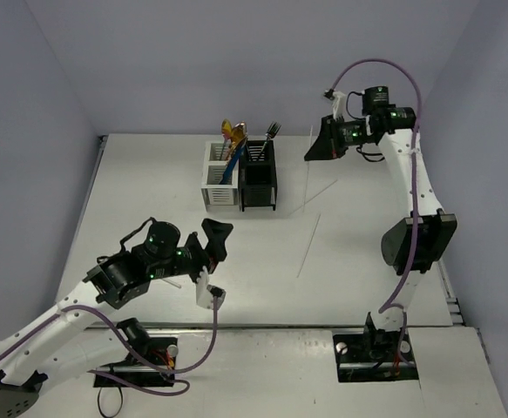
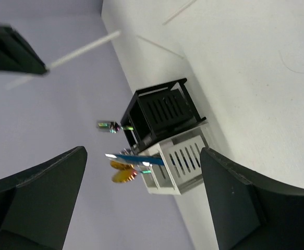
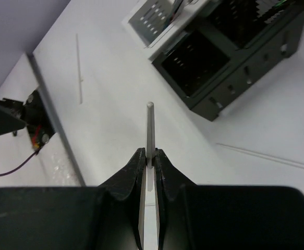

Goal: Sort the eating utensils into containers

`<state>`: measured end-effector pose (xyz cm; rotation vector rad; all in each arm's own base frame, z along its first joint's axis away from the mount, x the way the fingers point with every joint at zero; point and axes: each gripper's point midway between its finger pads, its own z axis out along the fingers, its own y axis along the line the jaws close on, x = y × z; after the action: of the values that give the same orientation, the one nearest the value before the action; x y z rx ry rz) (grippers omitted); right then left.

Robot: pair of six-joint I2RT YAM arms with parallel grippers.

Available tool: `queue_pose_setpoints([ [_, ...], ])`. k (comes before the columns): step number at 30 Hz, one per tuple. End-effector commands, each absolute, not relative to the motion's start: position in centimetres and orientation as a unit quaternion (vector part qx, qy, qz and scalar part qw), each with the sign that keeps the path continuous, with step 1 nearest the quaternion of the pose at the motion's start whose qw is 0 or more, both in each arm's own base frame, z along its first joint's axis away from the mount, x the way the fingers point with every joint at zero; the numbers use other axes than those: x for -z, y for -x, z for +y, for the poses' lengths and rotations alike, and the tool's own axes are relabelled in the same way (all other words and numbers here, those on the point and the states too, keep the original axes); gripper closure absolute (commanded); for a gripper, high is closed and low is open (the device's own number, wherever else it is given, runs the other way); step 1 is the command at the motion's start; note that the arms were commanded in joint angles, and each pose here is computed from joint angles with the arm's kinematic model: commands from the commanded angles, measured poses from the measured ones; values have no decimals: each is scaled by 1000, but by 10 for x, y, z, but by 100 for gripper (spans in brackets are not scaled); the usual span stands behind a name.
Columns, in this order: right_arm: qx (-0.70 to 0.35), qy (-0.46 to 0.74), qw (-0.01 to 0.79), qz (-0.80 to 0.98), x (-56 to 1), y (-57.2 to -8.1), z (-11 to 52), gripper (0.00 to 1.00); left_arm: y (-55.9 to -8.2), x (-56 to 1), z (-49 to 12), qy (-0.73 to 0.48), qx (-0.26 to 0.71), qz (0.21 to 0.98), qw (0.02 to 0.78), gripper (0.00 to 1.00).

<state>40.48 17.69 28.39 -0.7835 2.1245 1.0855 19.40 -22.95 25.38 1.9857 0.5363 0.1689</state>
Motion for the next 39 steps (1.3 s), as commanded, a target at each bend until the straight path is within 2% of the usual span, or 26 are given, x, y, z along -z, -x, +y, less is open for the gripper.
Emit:
queue_pose_setpoints([
  [1, -356, 312, 404, 783, -344, -401, 160, 100, -217, -281, -221, -732, -28, 423, 533, 14],
  [9, -254, 238, 545, 763, -368, -436, 131, 100, -224, -275, -203, -597, 30, 631, 496, 14],
  [14, -278, 157, 598, 735, -375, -458, 133, 100, -229, -262, -186, -464, 108, 745, 467, 14],
  [18, -327, 135, 620, 700, -386, -474, 164, 100, -231, -242, -168, -357, 182, 812, 425, 14],
  [26, -343, 166, 621, 685, -377, -497, 248, 100, -235, -216, -138, -283, 186, 850, 403, 13],
  [32, -316, 182, 621, 694, -352, -514, 264, 100, -233, -205, -122, -271, 162, 864, 392, 13],
  [39, -276, 219, 605, 714, -308, -501, 269, 100, -241, -196, -98, -240, 161, 881, 375, 13],
])
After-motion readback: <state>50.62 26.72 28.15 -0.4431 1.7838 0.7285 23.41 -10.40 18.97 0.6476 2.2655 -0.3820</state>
